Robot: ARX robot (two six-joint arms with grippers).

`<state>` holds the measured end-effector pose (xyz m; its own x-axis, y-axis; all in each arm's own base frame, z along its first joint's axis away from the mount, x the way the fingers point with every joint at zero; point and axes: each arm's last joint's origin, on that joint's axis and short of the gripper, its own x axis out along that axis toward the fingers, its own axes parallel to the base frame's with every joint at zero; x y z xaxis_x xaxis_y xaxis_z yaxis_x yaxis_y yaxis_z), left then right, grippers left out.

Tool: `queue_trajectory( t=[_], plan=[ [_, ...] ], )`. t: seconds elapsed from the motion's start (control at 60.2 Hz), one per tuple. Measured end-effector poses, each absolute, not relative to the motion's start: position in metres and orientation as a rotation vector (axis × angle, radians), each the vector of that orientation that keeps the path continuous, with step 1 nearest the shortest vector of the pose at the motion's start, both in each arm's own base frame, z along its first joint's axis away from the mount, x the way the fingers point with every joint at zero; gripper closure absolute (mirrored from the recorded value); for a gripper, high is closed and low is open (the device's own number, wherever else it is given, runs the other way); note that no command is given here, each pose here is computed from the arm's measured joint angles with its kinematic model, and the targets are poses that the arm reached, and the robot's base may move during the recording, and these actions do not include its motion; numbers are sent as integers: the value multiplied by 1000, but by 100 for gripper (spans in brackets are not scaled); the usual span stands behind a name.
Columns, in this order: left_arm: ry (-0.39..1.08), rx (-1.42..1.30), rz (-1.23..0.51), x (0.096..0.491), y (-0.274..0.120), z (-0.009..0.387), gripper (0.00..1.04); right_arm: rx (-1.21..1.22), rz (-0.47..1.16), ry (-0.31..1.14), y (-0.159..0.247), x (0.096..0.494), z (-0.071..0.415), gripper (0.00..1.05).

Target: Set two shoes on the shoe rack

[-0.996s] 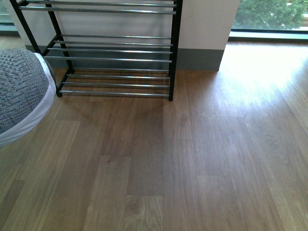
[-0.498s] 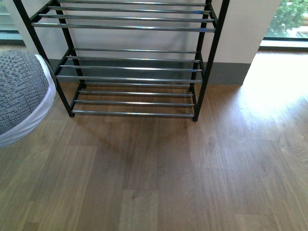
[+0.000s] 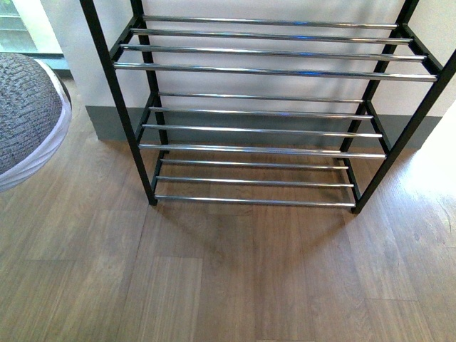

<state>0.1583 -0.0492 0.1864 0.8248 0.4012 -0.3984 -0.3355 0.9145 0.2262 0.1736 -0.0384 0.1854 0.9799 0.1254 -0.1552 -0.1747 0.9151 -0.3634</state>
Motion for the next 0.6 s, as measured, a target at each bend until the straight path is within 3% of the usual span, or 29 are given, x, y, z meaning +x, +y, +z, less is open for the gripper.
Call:
queue_trajectory(
  t=[0.598],
  plan=[
    [460,145,371,158,-50,186,103,-386,138,134,-40,173,185,103]
  ],
)
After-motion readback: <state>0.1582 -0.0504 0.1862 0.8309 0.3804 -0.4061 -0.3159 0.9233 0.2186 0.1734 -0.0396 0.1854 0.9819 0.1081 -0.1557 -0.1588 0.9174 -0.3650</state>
